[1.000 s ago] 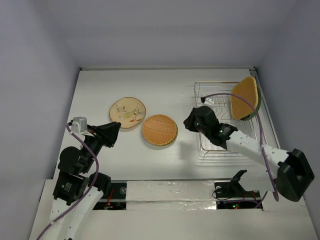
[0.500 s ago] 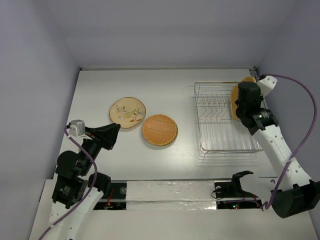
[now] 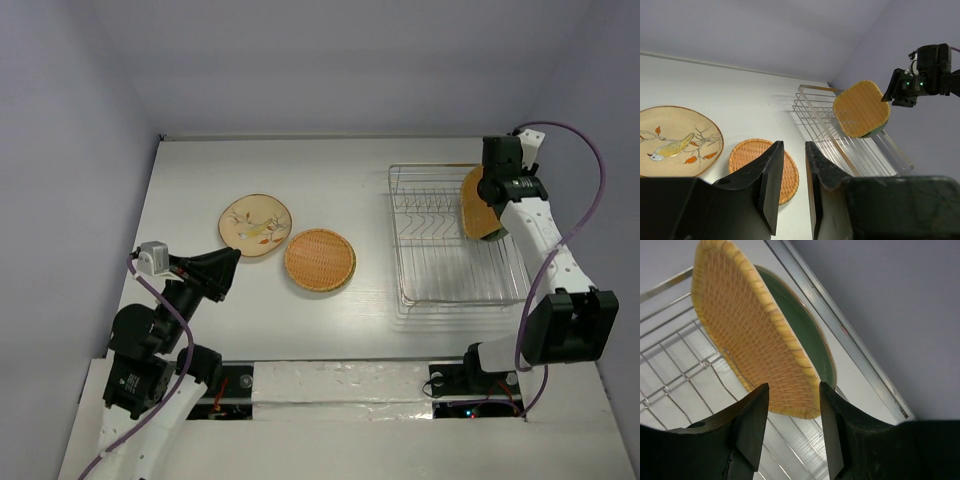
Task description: Unload the plates from the dish rack
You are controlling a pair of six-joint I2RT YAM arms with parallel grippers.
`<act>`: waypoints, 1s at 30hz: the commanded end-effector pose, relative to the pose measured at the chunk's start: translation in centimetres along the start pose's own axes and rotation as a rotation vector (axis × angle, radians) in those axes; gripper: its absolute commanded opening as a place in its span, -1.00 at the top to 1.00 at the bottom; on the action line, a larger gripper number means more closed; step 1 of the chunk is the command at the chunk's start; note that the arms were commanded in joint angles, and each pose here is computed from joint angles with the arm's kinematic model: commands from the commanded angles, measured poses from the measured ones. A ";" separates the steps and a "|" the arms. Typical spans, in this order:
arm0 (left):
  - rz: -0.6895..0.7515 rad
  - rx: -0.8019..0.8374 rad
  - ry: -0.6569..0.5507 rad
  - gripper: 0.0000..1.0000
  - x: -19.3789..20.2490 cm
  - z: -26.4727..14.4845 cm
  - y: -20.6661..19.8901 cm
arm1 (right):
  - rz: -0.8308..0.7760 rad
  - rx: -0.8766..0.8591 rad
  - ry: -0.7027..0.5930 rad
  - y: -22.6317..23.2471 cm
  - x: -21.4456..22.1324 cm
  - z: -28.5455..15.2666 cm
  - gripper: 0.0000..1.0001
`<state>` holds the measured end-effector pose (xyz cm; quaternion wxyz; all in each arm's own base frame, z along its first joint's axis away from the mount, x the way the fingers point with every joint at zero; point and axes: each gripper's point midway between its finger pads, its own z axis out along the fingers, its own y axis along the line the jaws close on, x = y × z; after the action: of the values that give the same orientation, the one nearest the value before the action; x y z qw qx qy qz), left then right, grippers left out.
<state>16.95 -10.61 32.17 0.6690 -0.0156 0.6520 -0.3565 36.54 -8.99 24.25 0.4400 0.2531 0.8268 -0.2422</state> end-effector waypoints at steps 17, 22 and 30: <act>0.011 0.061 -0.045 0.58 -1.2 -0.4 -1.4 | -0.185 -0.038 0.007 0.3 -3.2 2.3 -0.01; 0.011 0.062 -0.044 0.58 -1.2 -0.4 -1.4 | -0.189 -0.123 0.013 1.4 -3.5 2.5 0.00; 0.011 0.073 -0.045 0.58 -1.3 -0.5 -1.6 | -0.192 -0.154 0.034 2.0 -3.5 2.9 0.01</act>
<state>16.56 -10.83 32.34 0.6688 -0.0087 0.6484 -0.3636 40.32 -10.38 23.41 0.3929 0.1500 0.8768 -0.2329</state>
